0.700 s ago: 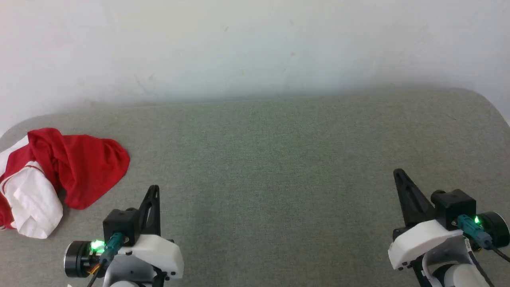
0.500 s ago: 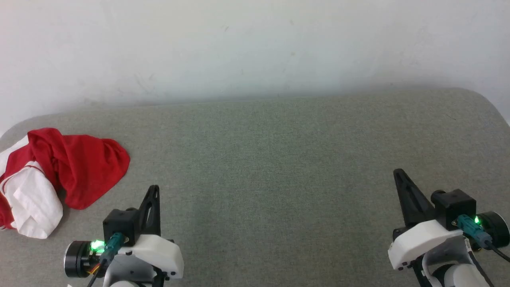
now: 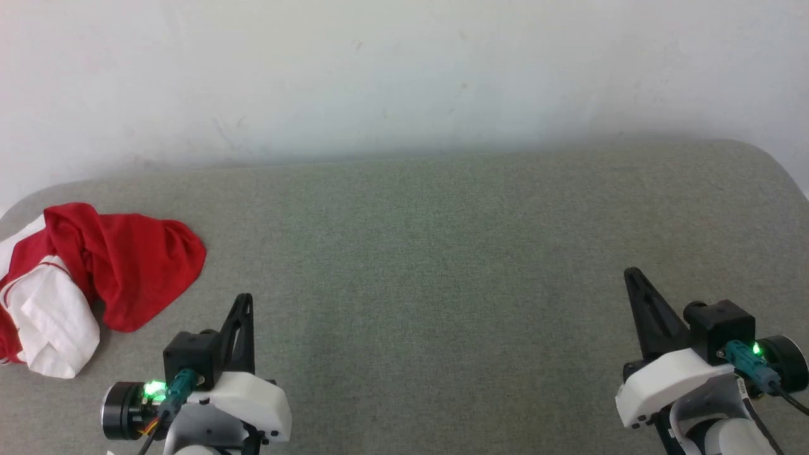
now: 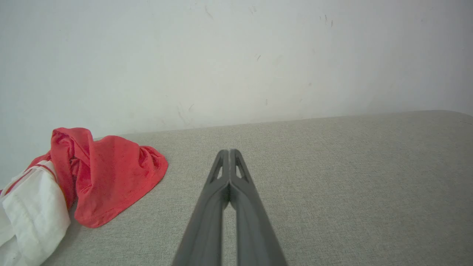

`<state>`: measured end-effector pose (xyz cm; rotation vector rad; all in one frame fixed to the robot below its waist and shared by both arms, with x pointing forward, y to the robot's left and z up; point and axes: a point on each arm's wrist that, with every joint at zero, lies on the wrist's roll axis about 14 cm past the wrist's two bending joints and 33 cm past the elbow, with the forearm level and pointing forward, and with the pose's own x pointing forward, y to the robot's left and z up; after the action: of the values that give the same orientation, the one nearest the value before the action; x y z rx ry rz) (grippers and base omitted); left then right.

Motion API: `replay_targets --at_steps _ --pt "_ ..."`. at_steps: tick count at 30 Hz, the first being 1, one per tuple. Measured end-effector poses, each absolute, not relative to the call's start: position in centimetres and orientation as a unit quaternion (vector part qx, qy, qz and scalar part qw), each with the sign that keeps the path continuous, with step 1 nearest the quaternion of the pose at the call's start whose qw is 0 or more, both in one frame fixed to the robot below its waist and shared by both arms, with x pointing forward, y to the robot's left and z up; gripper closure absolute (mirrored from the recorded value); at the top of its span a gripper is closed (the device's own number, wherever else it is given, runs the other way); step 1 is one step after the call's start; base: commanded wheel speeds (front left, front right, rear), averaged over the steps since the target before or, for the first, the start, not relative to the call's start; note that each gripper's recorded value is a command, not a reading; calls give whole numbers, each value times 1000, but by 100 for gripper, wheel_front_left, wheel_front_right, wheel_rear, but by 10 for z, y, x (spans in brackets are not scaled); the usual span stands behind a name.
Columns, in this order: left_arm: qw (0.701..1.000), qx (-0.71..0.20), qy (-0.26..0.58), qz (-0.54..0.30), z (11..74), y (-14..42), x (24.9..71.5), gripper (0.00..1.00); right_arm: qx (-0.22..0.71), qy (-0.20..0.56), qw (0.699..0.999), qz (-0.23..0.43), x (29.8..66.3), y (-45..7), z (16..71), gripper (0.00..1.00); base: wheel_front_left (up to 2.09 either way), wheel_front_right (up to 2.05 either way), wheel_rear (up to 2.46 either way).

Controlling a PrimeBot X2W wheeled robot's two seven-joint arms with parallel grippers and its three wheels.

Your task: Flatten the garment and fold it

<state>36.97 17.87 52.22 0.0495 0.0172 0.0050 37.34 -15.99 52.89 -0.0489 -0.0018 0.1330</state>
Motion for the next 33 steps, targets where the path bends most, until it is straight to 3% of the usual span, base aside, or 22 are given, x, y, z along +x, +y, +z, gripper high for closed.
replay_targets --at_steps 8,9,33 --pt "1000 25 9 3 522 179 370 100 -25 -1 997 66 373 -160 529 100 0 0 0" --pt "1000 25 9 3 522 179 370 0 -25 -1 997 66 373 -160 529 0 0 0 0" --pt "1000 13 -2 0 524 178 370 0 -7 -11 999 45 374 -175 530 0 0 0 0"
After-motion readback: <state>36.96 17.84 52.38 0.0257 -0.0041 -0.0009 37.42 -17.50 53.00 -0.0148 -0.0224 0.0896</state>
